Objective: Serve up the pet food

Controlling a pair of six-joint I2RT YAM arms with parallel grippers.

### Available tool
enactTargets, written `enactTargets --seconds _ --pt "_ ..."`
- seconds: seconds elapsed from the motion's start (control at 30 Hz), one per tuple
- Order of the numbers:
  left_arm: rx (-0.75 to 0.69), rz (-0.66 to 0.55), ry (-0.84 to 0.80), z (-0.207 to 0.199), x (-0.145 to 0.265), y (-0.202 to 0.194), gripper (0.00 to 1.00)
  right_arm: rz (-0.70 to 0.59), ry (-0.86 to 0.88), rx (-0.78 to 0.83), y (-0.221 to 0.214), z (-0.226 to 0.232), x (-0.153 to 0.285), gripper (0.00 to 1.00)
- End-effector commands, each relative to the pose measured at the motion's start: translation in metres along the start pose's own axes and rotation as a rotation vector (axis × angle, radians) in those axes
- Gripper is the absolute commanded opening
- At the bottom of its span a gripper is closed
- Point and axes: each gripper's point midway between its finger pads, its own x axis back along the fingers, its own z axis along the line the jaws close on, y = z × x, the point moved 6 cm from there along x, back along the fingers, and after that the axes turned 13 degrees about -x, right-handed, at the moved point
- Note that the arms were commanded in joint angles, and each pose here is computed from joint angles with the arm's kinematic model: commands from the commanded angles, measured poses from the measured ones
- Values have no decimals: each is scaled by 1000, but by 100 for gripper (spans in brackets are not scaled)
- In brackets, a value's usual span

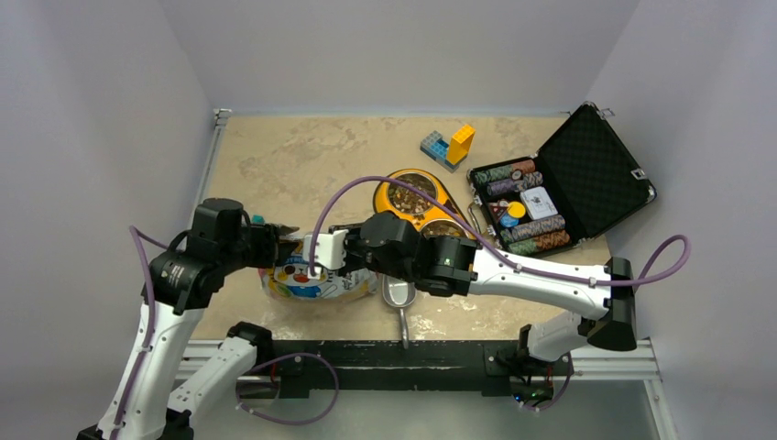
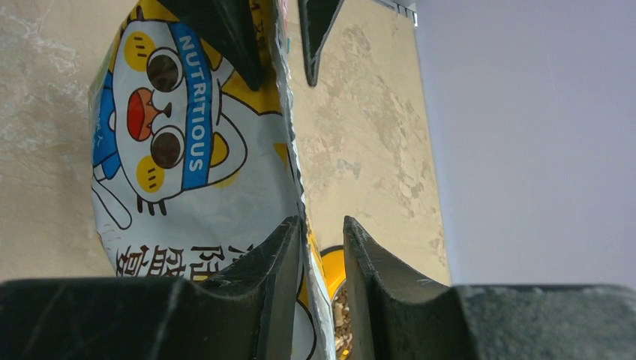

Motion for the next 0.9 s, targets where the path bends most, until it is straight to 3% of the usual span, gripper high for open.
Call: enactTargets --seconds 0.0,0.13,0.23,0.27,0.43,0.7,0.77,0.8,0.83,0.87 --pt "-5 87 -122 -24 3 -10 29 -69 -40 -37 25 -13 3 31" --pt "20 97 -163 -29 1 -10 21 -48 -15 -27 21 -8 0 31" --pt "32 107 -184 -30 -3 -11 1 -33 -19 -31 16 -7 -2 32" --pt "35 100 -189 -29 -2 -10 0 -34 -20 -33 15 -6 -2 32" --pt "42 80 -163 -23 10 -8 0 -31 5 0 17 -3 -12 41" --pt "78 103 -141 -17 14 -10 0 -45 -34 71 38 -7 -42 38" --pt "92 115 -123 -15 14 -11 0 -55 -48 85 45 -8 -45 34" --pt "105 128 -107 -13 14 -12 0 -53 -57 91 47 -9 -46 24" --pt "123 146 -86 -10 13 -14 0 -47 -68 95 49 -10 -47 6" --pt "139 159 -66 -8 12 -15 0 -33 -83 97 48 -12 -48 0"
